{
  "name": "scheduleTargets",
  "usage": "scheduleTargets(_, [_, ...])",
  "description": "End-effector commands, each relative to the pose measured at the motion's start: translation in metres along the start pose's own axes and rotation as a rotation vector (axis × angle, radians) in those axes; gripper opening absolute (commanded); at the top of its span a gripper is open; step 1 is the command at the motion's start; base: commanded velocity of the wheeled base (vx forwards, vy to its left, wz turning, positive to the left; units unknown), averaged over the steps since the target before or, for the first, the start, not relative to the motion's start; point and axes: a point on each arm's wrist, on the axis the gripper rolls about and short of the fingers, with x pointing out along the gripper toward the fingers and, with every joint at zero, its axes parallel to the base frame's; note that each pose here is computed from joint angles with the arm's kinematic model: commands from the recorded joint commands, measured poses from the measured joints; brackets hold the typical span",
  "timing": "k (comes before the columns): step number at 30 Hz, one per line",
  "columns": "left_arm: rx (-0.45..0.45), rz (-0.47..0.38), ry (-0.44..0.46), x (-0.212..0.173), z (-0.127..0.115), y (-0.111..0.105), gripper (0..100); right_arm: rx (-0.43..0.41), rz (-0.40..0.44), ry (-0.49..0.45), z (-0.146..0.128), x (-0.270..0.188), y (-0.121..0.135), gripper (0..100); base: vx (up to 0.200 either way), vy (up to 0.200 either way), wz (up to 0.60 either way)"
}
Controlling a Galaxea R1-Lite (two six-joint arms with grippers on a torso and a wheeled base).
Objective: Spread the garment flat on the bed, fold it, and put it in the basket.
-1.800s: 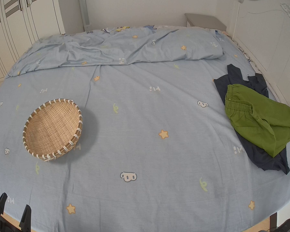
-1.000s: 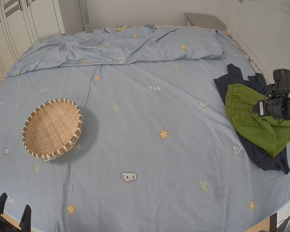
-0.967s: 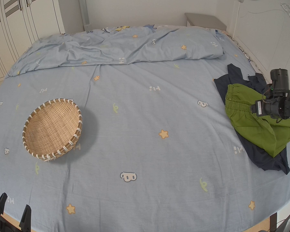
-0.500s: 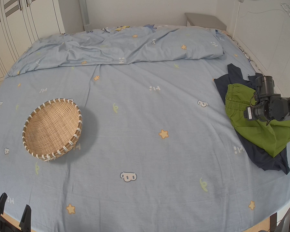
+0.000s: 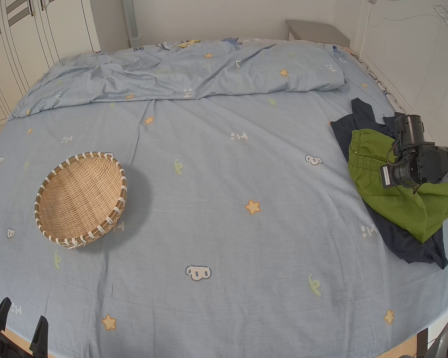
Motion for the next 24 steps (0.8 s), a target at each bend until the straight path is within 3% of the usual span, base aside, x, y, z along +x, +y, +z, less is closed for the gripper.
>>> scheduleTargets(1, [0.000,0.000,0.012,0.001,-0.005,0.000,100,-0.019,0.048,-0.031,0.015,-0.052,-0.005,0,0.000,0.000,0.00])
scheduleTargets(6, [0.000,0.000,0.011,0.001,-0.005,0.000,100,0.001,0.153,0.031,0.025,-0.098,0.012,0,0.000,0.000,0.00])
scheduleTargets(10, [0.000,0.000,0.012,0.001,-0.005,0.000,100,0.023,0.425,0.063,0.033,-0.152,0.034,0,0.000,0.000,0.00])
scheduleTargets(12, [0.000,0.000,0.012,0.001,-0.005,0.000,100,-0.014,0.513,0.086,0.031,-0.170,0.046,0,0.000,0.000,0.00])
scheduleTargets(14, [0.000,0.000,0.012,0.001,-0.005,0.000,100,-0.023,0.530,0.089,0.030,-0.174,0.050,0,0.000,0.000,0.00])
scheduleTargets(15, [0.000,0.000,0.012,0.001,-0.005,0.000,100,-0.046,0.603,0.070,0.028,-0.195,0.070,0,0.000,0.000,0.00])
scheduleTargets(22, [0.000,0.000,0.012,0.001,-0.005,0.000,100,-0.080,0.772,0.016,0.021,-0.244,0.118,0,0.000,0.000,0.00])
scheduleTargets(24, [0.000,0.000,0.012,0.001,-0.005,0.000,100,-0.110,0.838,-0.012,0.018,-0.261,0.148,0,0.000,0.000,0.00])
